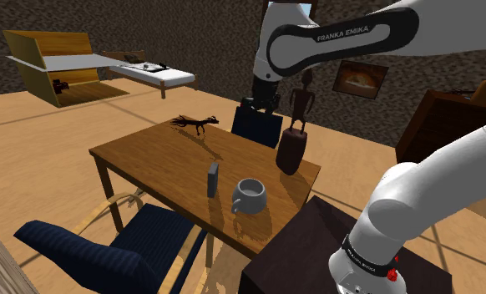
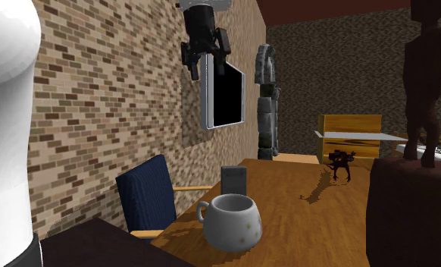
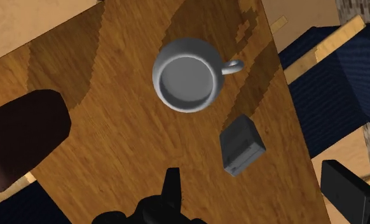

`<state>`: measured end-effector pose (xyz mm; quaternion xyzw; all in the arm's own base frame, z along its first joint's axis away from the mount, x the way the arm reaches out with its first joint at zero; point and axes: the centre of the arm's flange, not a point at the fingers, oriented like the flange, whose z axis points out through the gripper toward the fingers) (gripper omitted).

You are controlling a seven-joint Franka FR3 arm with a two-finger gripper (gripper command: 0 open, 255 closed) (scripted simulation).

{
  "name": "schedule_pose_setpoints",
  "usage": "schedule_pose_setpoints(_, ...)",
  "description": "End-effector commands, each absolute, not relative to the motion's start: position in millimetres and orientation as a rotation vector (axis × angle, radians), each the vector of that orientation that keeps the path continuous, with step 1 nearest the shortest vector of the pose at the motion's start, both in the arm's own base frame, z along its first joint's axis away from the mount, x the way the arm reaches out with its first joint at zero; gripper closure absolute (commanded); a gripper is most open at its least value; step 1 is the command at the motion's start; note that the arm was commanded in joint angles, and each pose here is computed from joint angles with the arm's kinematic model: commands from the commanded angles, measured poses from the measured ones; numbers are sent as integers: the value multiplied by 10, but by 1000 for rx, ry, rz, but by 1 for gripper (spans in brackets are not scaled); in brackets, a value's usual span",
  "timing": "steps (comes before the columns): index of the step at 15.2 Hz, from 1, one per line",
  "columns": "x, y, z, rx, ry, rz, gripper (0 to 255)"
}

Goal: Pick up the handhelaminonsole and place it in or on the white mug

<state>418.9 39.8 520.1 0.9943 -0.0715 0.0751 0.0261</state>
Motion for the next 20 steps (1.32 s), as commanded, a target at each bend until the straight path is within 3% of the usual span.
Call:
schedule_pose_setpoints(1,4360,464,4964,3074,-266,212,0)
schedule_pose_setpoints(20,5842,793,2862,3050,-678,11,0)
